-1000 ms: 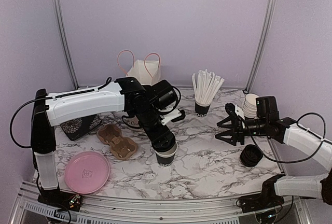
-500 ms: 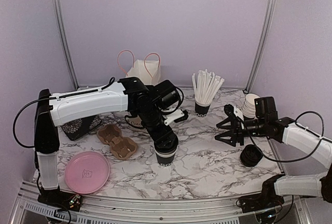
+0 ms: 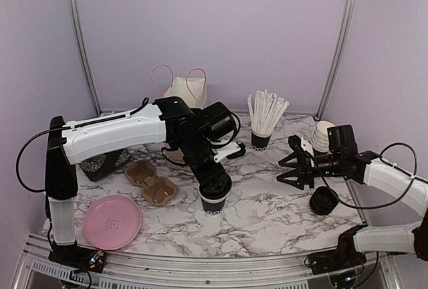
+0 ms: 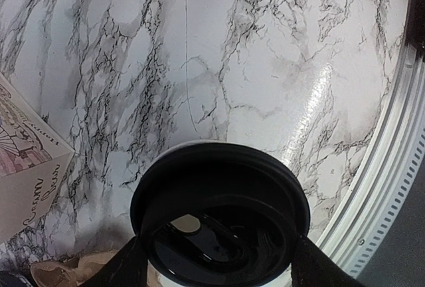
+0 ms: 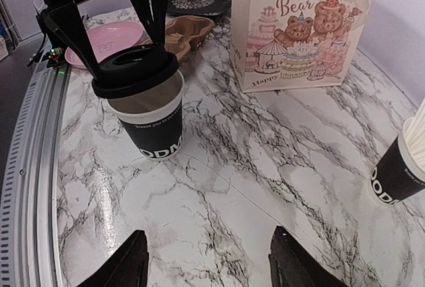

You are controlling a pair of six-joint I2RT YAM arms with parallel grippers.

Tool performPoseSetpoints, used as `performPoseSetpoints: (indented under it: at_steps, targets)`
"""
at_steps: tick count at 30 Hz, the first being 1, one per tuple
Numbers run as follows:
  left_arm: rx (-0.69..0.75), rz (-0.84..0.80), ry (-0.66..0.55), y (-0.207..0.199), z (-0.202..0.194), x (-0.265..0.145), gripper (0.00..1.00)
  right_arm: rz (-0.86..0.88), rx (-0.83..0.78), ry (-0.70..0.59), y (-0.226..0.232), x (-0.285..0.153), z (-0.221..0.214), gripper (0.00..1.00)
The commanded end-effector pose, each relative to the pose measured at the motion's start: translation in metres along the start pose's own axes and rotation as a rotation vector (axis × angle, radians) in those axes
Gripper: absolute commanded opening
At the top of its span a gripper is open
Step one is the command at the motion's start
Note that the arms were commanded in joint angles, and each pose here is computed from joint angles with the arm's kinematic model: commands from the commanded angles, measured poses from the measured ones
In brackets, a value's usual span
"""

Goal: Pack the takeout coffee

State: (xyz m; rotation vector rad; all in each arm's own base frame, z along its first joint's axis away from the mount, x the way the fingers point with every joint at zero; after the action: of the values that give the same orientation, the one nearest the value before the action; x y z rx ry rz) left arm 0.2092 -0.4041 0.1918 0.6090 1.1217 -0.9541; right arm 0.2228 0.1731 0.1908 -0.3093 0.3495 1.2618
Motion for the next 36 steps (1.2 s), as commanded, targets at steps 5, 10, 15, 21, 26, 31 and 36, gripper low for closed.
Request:
performPoseSetpoints:
  at_steps: [5, 10, 15, 21, 26, 31, 36]
  targets:
    - [0.008, 0.035, 0.076, 0.004, -0.02, -0.003, 0.67, 0.007, -0.014, -0.011, -0.002, -0.002, 0.006, 0.61]
    - [0.009, 0.036, 0.079, 0.004, -0.017, 0.002, 0.67, 0.009, -0.015, -0.01, -0.002, -0.002, 0.006, 0.61]
    - [0.014, 0.034, 0.078, 0.004, -0.012, 0.006, 0.67, 0.008, -0.019, -0.01, -0.001, -0.003, 0.007, 0.61]
    - [0.015, 0.021, 0.08, 0.002, -0.009, 0.01, 0.67, 0.019, -0.014, -0.005, -0.001, -0.001, 0.005, 0.61]
    - [0.018, 0.014, 0.076, 0.001, -0.005, 0.013, 0.67, 0.032, -0.008, 0.002, -0.001, 0.0, 0.003, 0.61]
    - [0.018, 0.009, 0.091, 0.0, -0.006, 0.02, 0.67, 0.035, -0.008, 0.004, -0.001, 0.0, 0.003, 0.61]
    - [0.017, 0.002, 0.1, -0.001, -0.007, 0.023, 0.67, 0.037, -0.011, 0.003, -0.001, 0.0, 0.003, 0.61]
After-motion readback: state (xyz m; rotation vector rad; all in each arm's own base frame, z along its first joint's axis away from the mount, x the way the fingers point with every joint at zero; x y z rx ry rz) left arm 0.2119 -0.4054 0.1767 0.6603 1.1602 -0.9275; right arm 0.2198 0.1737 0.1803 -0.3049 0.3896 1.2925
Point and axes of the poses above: each gripper's point midway between its finger pads, its own x axis out along the fingers, its own y axis along the line the jaws close on, z = x × y, the point moved 3 cm from there along -x, back along the fingers, and after that the axes turned 3 degrees about -x, right-handed, at the moved point
